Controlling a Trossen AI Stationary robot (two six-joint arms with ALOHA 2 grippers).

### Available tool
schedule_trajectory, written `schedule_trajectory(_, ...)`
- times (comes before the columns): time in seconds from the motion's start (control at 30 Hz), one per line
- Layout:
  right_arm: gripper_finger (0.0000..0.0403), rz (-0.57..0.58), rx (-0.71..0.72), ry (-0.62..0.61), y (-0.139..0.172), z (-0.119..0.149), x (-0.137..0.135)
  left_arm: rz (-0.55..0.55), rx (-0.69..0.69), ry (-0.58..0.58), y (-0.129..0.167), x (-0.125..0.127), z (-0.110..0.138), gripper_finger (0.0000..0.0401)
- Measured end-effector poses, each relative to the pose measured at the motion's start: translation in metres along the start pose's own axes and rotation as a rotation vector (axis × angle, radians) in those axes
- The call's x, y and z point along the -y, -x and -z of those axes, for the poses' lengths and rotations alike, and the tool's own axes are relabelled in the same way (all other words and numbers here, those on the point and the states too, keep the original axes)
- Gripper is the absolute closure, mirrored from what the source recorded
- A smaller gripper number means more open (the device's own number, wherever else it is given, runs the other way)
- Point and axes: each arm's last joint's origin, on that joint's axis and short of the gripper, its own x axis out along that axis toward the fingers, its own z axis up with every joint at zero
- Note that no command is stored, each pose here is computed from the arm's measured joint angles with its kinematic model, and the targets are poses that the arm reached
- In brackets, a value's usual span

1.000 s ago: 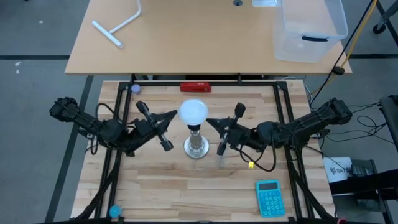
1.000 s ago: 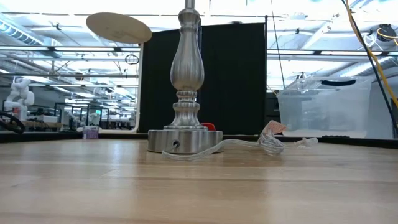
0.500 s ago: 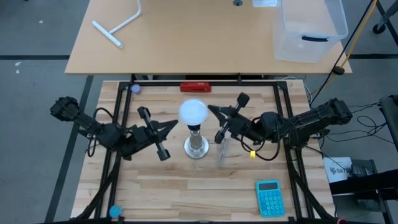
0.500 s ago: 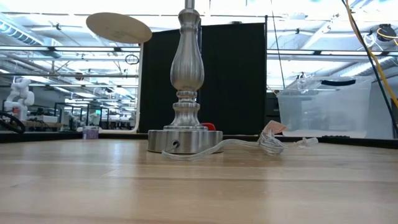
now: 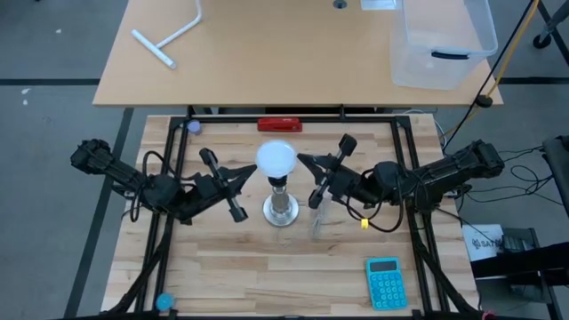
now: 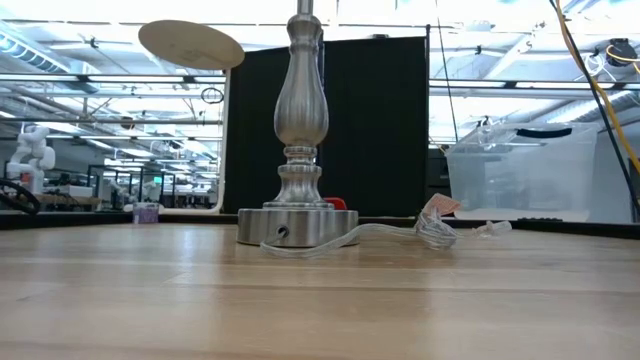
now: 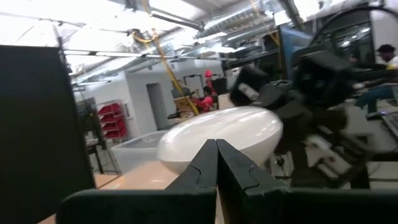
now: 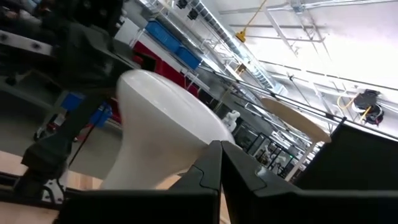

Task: Screw lightbulb
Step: Insert the white lightbulb into the silver lamp

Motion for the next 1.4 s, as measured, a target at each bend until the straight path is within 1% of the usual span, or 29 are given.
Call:
schedule_trajectory(0.27, 0.0403, -0.059, 0.020, 0.015, 0.008, -0.006, -0.010, -0.080, -0.049, -0.012, -0.005, -0.005, 0.005, 0.0401)
schedule_trajectory(0.43, 0.0403, -0.093, 0.017, 0.028, 0.012, -0.008, -0.016, -0.115, -0.069, 0.028, -0.011, -0.010, 0.010, 0.0401)
schedule_trajectory(0.67, 0.0403, -0.141, -0.028, 0.033, 0.015, -0.005, -0.023, -0.132, -0.059, 0.034, -0.012, -0.012, 0.008, 0.0401)
schedule_trajectory(0.87, 0.0403, -0.079, -0.079, 0.037, 0.010, 0.000, -0.017, -0.095, 0.001, 0.008, 0.002, -0.007, -0.006, 0.0401)
schedule_trajectory(1.03, 0.0403, -0.020, -0.087, 0.021, 0.001, 0.006, -0.007, -0.030, 0.036, -0.006, 0.013, 0.002, -0.013, 0.0401)
schedule_trajectory(1.23, 0.0403, 0.044, -0.074, -0.005, -0.007, 0.011, 0.005, 0.037, 0.046, -0.012, 0.018, 0.009, -0.014, 0.0401)
schedule_trajectory(1.3, 0.0403, 0.056, -0.065, -0.008, -0.009, 0.011, 0.008, 0.040, 0.041, -0.012, 0.017, 0.009, -0.012, 0.0401)
schedule_trajectory(1.4, 0.0403, 0.039, -0.029, -0.011, -0.011, 0.012, 0.010, 0.029, 0.023, -0.014, 0.013, 0.007, -0.009, 0.0401)
